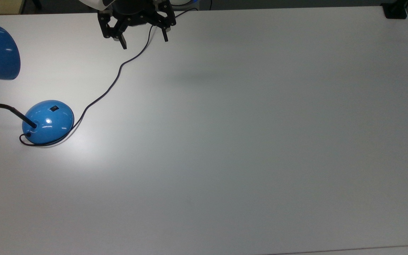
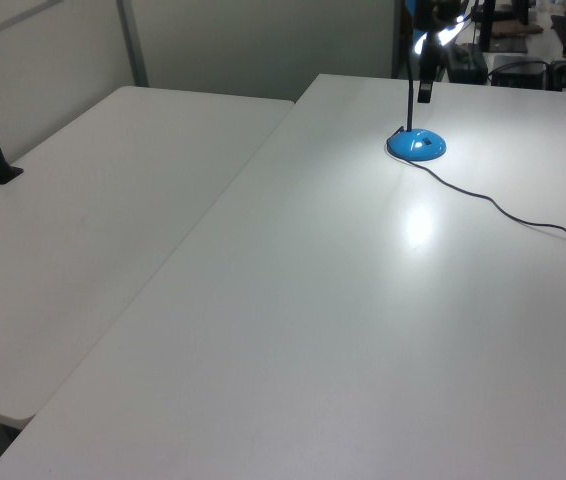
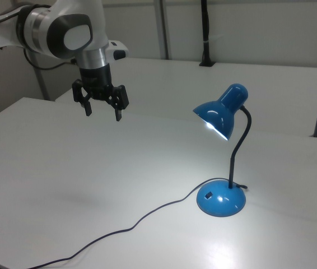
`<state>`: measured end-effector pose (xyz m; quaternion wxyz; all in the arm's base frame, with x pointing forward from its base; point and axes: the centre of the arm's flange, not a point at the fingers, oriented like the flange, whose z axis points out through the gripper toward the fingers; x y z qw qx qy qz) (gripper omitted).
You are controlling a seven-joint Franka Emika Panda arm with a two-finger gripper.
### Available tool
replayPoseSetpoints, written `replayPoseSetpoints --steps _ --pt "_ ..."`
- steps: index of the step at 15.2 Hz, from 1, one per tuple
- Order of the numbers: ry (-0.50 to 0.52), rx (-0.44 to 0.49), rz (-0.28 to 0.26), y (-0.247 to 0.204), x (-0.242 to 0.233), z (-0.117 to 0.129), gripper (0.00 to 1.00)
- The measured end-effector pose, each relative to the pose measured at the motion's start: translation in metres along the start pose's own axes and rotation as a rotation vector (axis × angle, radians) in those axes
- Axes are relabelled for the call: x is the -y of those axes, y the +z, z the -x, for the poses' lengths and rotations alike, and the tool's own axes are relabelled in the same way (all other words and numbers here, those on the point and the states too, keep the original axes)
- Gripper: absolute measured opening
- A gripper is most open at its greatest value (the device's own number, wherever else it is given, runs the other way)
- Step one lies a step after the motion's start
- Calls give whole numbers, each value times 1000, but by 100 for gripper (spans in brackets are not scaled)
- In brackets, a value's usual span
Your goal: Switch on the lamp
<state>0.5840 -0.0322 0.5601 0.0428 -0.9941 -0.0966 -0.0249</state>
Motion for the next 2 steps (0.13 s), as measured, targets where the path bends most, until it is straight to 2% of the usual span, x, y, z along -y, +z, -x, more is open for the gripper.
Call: replayPoseSetpoints --steps 2 --pt "1 -2 0 -1 0 0 100"
